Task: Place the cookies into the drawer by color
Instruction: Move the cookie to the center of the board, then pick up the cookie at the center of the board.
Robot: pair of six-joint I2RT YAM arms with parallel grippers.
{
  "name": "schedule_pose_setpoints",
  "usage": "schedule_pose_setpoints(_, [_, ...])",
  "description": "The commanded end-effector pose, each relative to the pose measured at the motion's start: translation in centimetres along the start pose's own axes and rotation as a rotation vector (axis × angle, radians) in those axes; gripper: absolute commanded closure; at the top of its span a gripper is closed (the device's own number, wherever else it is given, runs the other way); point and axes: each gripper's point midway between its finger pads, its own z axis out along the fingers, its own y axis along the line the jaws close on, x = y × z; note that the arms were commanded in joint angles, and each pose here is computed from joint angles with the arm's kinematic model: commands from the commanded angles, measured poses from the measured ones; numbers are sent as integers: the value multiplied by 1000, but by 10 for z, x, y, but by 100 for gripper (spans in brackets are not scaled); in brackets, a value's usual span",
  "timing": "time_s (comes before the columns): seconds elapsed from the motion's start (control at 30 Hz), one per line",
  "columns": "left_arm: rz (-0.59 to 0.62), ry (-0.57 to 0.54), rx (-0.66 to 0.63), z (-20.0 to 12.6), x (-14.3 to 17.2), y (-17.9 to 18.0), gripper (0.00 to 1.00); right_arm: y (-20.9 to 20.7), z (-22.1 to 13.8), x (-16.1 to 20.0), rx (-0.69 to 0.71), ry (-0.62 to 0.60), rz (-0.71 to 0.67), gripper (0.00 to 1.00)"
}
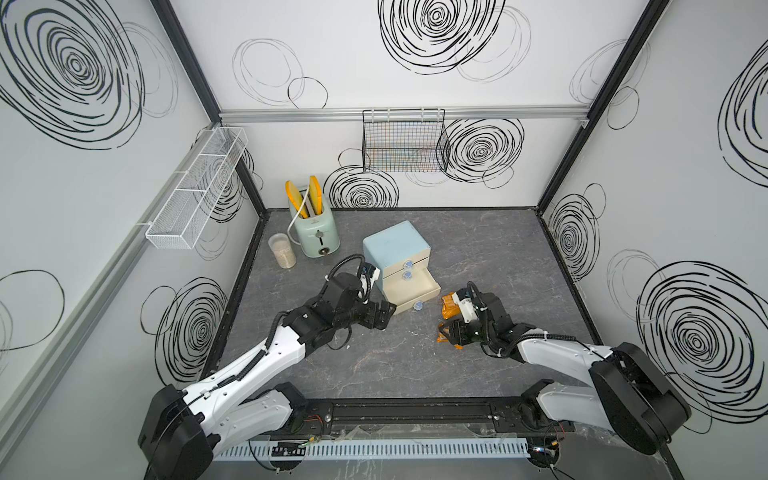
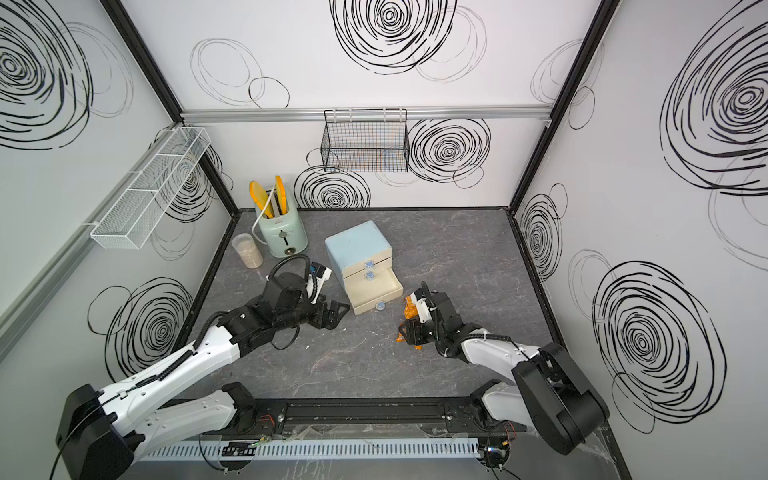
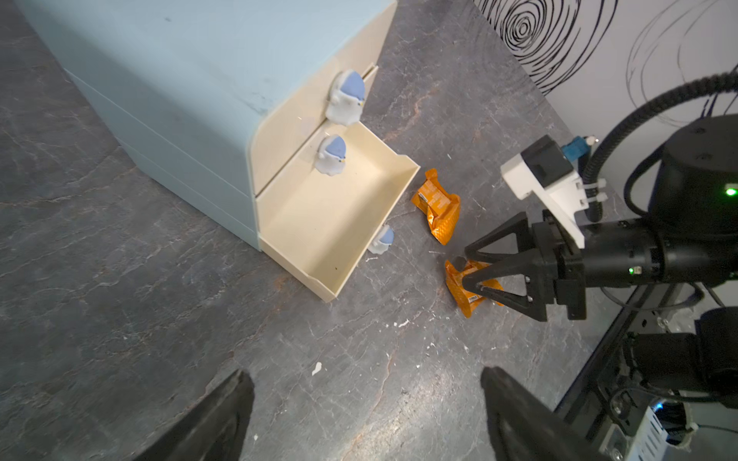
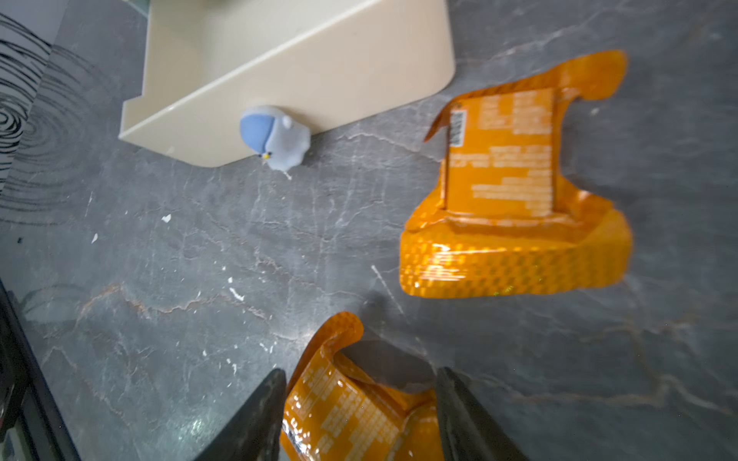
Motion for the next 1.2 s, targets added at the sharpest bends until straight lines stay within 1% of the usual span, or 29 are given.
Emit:
schedule_pose_setpoints(0.0, [3,-17,33,6,5,-12,7,20,5,0,-77,26,-53,38])
schedule_pose_setpoints(0.13, [15,17,79,15,25,-29,9,42,12,1,-147,53,-99,39])
schedule_pose_setpoints(0.23, [5,45,105,24,40,-39,14,49,10,-6,-145,25,-110,37])
schedule_pose_setpoints(0.3, [15,65,122,30,51,-49,18,47,4,-13,-122,-12,-103,35])
schedule_pose_setpoints(0.43, [18,93,174,42,65,-70,31,35,-8,-20,-43,-70,-56,33])
schedule_pose_setpoints(0.57, [0,126,248,55,78,-92,45,15,-18,-16,31,-82,53,35])
schedule_pose_setpoints(0.67, [-22,144,290,65,85,-105,55,5,-23,-7,27,-64,126,38])
schedule_pose_setpoints(0.77, [-54,161,297,76,92,-106,61,-1,-26,2,11,-42,177,40])
schedule_pose_setpoints(1.0, [-83,197,277,100,102,-104,70,-11,-24,18,20,8,221,41])
schedule_pose_setpoints(1.17, [-95,206,258,112,103,-99,69,-10,-20,21,8,28,217,42])
